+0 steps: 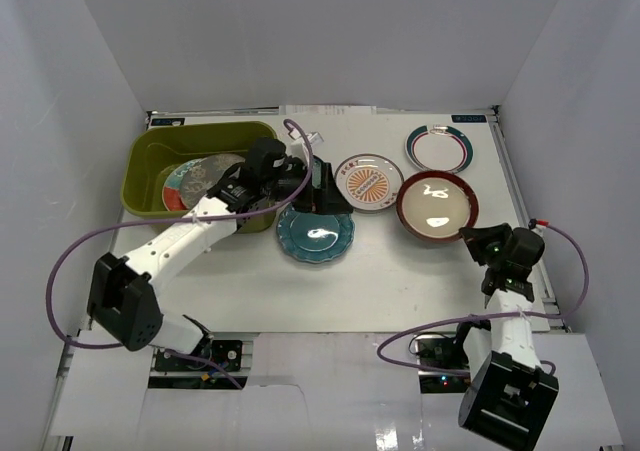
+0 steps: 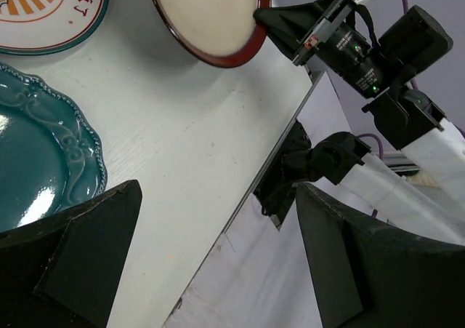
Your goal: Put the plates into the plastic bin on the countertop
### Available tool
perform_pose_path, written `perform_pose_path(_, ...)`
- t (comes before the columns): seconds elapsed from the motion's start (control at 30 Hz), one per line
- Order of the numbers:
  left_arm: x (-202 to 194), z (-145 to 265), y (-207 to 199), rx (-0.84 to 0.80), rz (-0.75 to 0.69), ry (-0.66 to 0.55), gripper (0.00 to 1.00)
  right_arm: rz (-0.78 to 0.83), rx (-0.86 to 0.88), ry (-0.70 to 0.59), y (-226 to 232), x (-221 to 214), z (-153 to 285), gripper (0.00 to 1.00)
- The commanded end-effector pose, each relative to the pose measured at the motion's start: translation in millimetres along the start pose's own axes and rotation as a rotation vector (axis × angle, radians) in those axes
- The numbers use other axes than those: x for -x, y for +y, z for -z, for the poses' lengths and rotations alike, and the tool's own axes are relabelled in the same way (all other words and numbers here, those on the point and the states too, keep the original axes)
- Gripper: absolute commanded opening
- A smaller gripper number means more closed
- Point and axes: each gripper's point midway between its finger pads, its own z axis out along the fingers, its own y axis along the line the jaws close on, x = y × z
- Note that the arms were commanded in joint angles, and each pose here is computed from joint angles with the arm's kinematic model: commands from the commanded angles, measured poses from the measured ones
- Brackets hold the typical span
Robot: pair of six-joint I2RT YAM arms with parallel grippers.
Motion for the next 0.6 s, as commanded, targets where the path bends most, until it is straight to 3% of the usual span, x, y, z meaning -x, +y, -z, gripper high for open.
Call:
perform_pose_path(0.0, 11, -14, -8, -0.024, 0.038, 0.015, 0.98, 0.031, 0.304, 0.043, 80, 5, 17, 0.08)
perform_pose_path(0.17, 27, -48, 8, 0.019, 0.069, 0.022, 0.98, 0.143, 0.546, 0.115, 153, -5, 39, 0.08)
perform_pose_path(0.37, 36, -78, 54, 0.183, 0.067, 0.004, 0.92, 0.213, 0.656, 0.201, 184, -26, 51, 0.08)
perform_pose_path(0.47, 40, -85, 53, 0.163, 0.059, 0.004, 0.88, 0.222, 0.696, 0.248, 191, -35, 54, 0.08)
perform_pose_path(0.57, 41, -88, 54, 0.165, 0.054, -0.007, 0.62, 0.225, 0.719, 0.278, 194, -42, 56, 0.08)
